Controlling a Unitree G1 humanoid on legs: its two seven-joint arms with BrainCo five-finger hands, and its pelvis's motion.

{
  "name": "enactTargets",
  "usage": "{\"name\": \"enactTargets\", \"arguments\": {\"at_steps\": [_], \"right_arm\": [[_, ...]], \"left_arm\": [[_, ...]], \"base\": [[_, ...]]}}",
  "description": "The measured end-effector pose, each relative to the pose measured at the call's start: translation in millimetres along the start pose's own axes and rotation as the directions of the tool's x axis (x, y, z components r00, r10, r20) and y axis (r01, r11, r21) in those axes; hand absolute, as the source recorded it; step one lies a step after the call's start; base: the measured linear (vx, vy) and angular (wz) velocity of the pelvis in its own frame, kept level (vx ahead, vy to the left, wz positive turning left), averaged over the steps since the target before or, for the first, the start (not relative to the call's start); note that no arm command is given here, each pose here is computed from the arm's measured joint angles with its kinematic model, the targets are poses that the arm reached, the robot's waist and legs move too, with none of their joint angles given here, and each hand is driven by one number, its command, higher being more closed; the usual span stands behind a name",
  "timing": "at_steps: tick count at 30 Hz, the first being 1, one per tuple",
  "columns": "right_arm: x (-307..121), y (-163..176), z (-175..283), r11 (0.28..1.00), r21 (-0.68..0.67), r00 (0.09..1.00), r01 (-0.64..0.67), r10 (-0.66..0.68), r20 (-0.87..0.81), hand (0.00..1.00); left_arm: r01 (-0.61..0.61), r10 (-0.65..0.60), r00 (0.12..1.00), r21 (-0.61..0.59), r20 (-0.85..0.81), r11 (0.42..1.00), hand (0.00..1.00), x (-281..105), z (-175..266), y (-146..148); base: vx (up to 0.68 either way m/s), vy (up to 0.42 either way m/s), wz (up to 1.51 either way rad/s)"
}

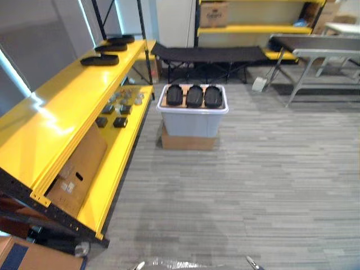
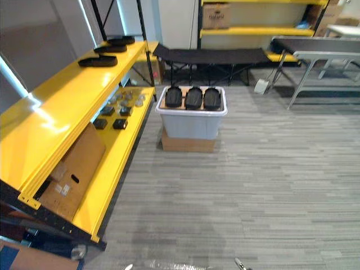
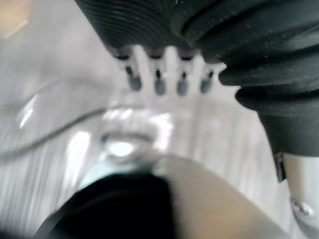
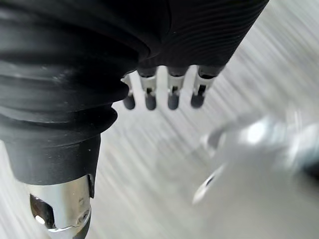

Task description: Walk over and take plastic housings, then place them on the shelf

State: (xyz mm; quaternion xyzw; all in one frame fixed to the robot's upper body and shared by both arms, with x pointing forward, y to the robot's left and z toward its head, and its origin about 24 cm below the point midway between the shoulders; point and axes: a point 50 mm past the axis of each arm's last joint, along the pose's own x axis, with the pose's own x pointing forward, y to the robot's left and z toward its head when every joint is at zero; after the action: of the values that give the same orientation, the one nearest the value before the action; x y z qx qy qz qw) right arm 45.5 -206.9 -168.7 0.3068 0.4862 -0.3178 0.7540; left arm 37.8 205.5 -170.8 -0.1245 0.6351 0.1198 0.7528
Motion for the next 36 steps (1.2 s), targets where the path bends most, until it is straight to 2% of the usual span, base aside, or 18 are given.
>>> {"name": "enactTargets", "arguments": {"at_steps": [4,16,20,26,31,36], "right_arm": [[0.3,0.1,0.9,0.998,0.065,0.999,0.015,-0.016,0.029,0.0],[3.9,21.7,3.0,0.996,0.083,0.999,-0.032,0.029,0.037,0.0],[3.5,19.3,2.8,0.994,0.101,0.998,0.031,-0.037,0.059,0.0],[1.5,15.1,10.5,0.988,0.112,0.979,0.108,-0.126,0.163,0.0],[-1.4,4.7,7.0,0.974,0.142,0.966,0.174,-0.196,0.166,0.0],[-2.7,0.5,-0.1,0.98,0.142,0.977,0.136,-0.157,0.142,0.0]], "left_arm": [[0.007,-0.008,1.0,-0.101,-0.013,0.995,0.0,1.1,-1.4,-1.0],[0.018,-0.015,1.0,-0.161,0.023,0.987,0.0,2.1,9.6,-2.4],[0.02,-0.016,1.0,-0.18,0.019,0.983,0.0,2.2,8.4,-2.3],[0.068,-0.062,0.998,-0.316,0.029,0.946,0.0,1.9,3.2,-3.1],[0.082,-0.072,0.997,-0.344,0.043,0.935,0.0,1.5,4.3,-2.0],[0.08,-0.072,0.997,-0.345,0.038,0.935,0.0,1.5,5.6,-2.0]], "base": [[0.11,0.073,-0.13],[0.08,0.038,-0.01],[-0.01,-0.003,-0.02],[-0.06,-0.008,-0.11],[-0.07,0.011,-0.07],[0.02,0.015,-0.07]]}}
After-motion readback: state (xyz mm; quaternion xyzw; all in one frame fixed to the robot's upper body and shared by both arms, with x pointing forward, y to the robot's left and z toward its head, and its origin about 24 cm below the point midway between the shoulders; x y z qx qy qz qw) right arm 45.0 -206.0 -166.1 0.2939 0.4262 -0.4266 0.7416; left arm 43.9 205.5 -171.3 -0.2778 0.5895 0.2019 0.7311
